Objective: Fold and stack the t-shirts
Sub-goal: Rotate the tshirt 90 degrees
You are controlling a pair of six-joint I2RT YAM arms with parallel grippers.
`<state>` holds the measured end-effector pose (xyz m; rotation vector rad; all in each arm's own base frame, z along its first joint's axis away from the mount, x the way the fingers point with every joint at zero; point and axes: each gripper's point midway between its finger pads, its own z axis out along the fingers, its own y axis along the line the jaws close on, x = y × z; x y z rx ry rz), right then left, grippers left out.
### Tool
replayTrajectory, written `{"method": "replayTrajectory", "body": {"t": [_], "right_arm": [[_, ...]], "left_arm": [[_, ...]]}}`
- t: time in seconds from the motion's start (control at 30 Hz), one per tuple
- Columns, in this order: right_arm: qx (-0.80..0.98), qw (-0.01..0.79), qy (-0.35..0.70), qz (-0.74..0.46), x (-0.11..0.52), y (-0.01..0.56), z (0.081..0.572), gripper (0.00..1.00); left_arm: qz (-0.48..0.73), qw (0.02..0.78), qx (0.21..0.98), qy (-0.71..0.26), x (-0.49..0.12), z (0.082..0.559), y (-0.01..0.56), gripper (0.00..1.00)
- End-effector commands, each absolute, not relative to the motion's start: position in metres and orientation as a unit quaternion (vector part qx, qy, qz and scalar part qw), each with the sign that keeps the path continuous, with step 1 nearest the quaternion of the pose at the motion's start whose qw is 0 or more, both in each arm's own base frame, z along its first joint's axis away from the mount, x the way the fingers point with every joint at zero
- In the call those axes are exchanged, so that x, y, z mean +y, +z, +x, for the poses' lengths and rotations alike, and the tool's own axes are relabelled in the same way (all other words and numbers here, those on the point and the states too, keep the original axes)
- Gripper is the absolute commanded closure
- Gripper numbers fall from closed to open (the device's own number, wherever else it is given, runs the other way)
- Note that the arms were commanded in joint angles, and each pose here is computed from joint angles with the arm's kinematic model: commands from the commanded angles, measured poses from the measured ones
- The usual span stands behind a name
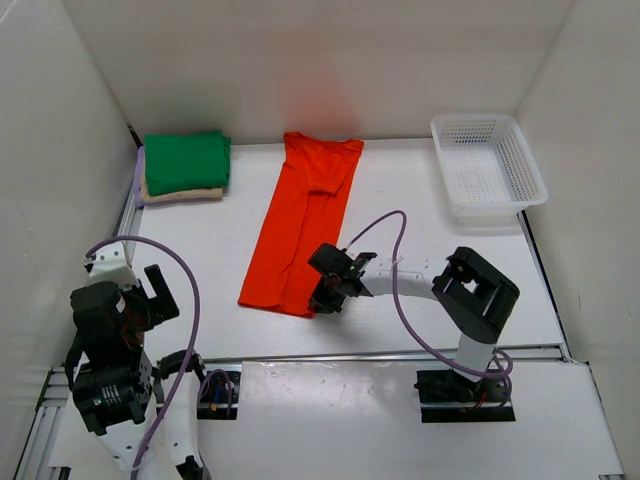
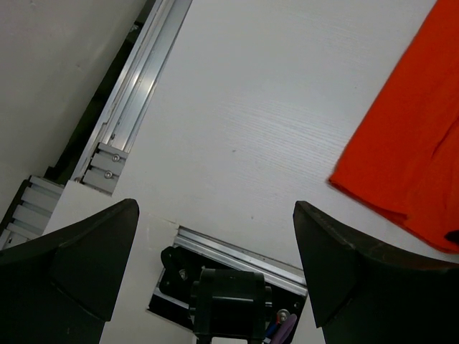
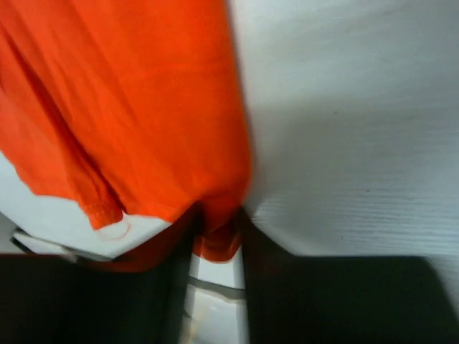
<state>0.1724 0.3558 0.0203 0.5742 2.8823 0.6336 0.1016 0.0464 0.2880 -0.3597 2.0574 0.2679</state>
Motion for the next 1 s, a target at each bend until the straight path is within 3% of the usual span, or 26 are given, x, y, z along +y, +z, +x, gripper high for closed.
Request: {"method": "replayTrajectory", "body": {"t": [0.0, 0.07, 0.33, 0.43, 0.47, 0.57, 0.67, 0.83, 0.97], "right_arm": [[0.957, 0.062, 0.191, 0.210, 0.343, 0.012, 0.162, 0.85], [0.958, 0.064, 0.181, 0.211, 0.328, 0.008, 0.155, 1.00], [0.967, 0.109, 0.176, 0.148, 0.251, 0.018, 0.121, 1.00], [0.965, 0.119, 0.191, 0.132, 0.236, 0.021, 0.112, 0.87], [0.965, 0.122, 0.193, 0.125, 0.233, 0.021, 0.110, 0.74], [0.963, 0.131, 0.206, 0.113, 0.229, 0.027, 0.108, 0.57], [0.962, 0.139, 0.209, 0.109, 0.225, 0.030, 0.108, 0.52], [0.964, 0.115, 0.215, 0.103, 0.227, 0.030, 0.099, 0.49], [0.964, 0.110, 0.222, 0.092, 0.236, 0.035, 0.102, 0.49]], "left_arm": [[-0.143, 0.452, 0.875, 0.093, 0.038, 0.090, 0.267, 0.00], [-0.132, 0.444, 0.884, 0.067, 0.030, 0.097, 0.264, 0.00], [-0.071, 0.351, 0.924, -0.134, -0.024, 0.151, 0.256, 0.09], [-0.070, 0.257, 0.946, -0.187, -0.027, 0.197, 0.243, 0.07], [-0.030, 0.235, 0.953, -0.189, -0.040, 0.205, 0.237, 0.07], [0.099, 0.162, 0.973, -0.132, -0.077, 0.216, 0.182, 0.06], [0.232, 0.111, 0.961, -0.103, -0.127, 0.199, 0.130, 0.00], [0.276, 0.061, 0.949, -0.137, -0.158, 0.184, 0.083, 0.00], [0.254, 0.005, 0.950, -0.181, -0.168, 0.179, 0.063, 0.13]]}}
